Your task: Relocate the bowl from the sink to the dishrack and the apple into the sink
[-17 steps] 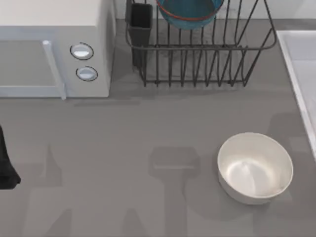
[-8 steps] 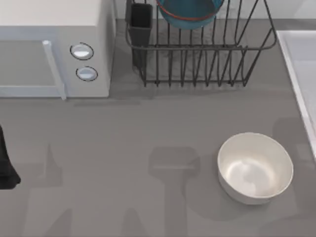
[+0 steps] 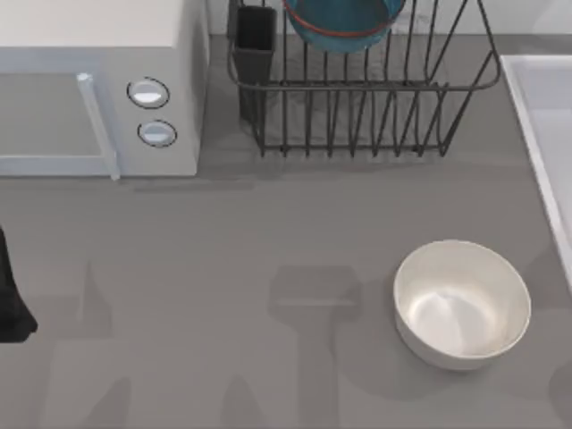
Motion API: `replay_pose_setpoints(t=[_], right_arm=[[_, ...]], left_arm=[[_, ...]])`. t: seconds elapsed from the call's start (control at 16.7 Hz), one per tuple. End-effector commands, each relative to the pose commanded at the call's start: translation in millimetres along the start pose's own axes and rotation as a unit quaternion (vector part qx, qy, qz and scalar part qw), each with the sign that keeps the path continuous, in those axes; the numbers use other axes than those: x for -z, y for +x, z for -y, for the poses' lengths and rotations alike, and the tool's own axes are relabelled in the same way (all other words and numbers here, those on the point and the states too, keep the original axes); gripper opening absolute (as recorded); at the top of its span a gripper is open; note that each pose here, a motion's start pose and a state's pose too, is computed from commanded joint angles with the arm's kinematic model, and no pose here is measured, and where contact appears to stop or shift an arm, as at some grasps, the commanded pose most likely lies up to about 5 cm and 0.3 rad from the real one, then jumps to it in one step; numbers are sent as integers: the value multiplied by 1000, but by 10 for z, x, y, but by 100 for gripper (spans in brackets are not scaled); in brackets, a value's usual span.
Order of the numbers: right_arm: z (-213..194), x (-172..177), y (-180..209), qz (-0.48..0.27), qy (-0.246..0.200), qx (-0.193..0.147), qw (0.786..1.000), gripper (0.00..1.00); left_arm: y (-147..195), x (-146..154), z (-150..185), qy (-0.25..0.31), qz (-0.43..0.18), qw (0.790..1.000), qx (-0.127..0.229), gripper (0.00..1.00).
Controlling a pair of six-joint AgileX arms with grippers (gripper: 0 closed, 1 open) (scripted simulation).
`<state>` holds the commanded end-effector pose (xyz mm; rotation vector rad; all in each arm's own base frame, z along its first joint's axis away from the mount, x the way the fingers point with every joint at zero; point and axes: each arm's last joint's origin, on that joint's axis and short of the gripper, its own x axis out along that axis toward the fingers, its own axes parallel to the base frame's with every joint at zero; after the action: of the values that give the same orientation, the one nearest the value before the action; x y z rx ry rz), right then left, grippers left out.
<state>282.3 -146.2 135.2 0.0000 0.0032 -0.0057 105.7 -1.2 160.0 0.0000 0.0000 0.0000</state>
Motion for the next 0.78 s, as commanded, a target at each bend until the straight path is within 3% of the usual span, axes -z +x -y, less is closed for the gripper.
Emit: replay_pose_setpoints(t=[0.42,0.78], right_arm=[[-83,702,-127,4,-1,2,1000,0],[-97,762,-150,2,0,2,1000,0]], left_arm=[[0,0,0,0,0,1000,0,100],[0,0,0,0,0,1000,0,100]])
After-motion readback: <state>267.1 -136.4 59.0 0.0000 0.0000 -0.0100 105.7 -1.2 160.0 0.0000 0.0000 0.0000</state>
